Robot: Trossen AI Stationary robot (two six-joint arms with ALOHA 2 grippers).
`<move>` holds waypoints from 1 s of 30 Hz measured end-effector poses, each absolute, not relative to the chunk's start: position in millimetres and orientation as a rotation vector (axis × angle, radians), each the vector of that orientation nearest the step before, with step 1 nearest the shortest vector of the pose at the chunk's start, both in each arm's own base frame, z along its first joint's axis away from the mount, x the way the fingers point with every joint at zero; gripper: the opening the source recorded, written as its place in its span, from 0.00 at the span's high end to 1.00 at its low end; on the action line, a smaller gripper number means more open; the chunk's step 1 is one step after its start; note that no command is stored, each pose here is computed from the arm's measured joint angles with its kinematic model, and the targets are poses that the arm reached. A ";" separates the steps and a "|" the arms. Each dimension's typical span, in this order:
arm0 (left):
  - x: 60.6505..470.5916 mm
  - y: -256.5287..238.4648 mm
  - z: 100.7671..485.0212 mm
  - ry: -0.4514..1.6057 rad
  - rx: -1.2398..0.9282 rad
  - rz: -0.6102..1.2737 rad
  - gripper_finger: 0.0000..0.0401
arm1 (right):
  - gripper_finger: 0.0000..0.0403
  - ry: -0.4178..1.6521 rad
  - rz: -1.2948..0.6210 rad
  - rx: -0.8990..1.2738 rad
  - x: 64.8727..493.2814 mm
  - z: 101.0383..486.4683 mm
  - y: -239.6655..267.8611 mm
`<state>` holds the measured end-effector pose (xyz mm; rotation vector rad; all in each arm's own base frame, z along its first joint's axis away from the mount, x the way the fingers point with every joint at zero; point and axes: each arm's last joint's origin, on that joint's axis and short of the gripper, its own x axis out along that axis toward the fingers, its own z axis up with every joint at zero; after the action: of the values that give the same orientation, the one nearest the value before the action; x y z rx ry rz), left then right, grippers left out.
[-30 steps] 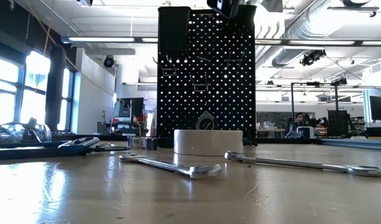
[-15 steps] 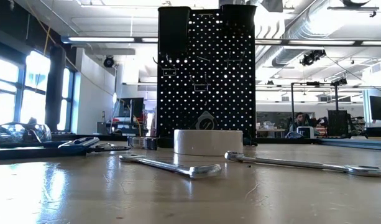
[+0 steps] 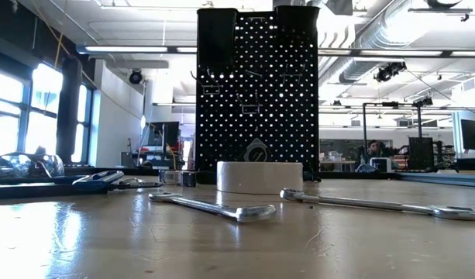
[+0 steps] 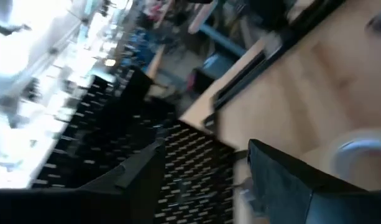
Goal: Hang tools onto peg board
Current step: Hang the silver wrench on the peg board
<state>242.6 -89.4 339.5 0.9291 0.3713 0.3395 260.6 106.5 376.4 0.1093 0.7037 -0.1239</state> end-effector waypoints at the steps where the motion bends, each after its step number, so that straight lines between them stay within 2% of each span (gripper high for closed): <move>1: 241.1 -85.4 340.2 0.366 0.888 0.316 0.45 | 0.99 0.710 -0.148 0.101 257.2 377.0 104.5; 6: 240.6 -64.8 338.6 0.364 0.719 0.228 0.45 | 0.99 0.734 -0.232 0.061 245.6 378.3 97.0; 13: 249.0 -35.9 320.8 0.384 0.609 0.172 0.45 | 0.99 0.721 -0.291 0.009 230.6 386.7 85.6; 23: 253.7 9.7 286.5 0.313 0.507 0.118 0.45 | 0.99 0.593 -0.329 -0.037 192.5 417.2 58.3; 30: 251.2 34.2 280.7 0.293 0.473 0.093 0.45 | 0.99 0.471 -0.370 -0.064 150.7 439.9 37.2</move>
<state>251.2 34.2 280.7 0.4729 0.2933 0.0929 150.7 37.2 439.9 -0.0639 0.4708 -0.3696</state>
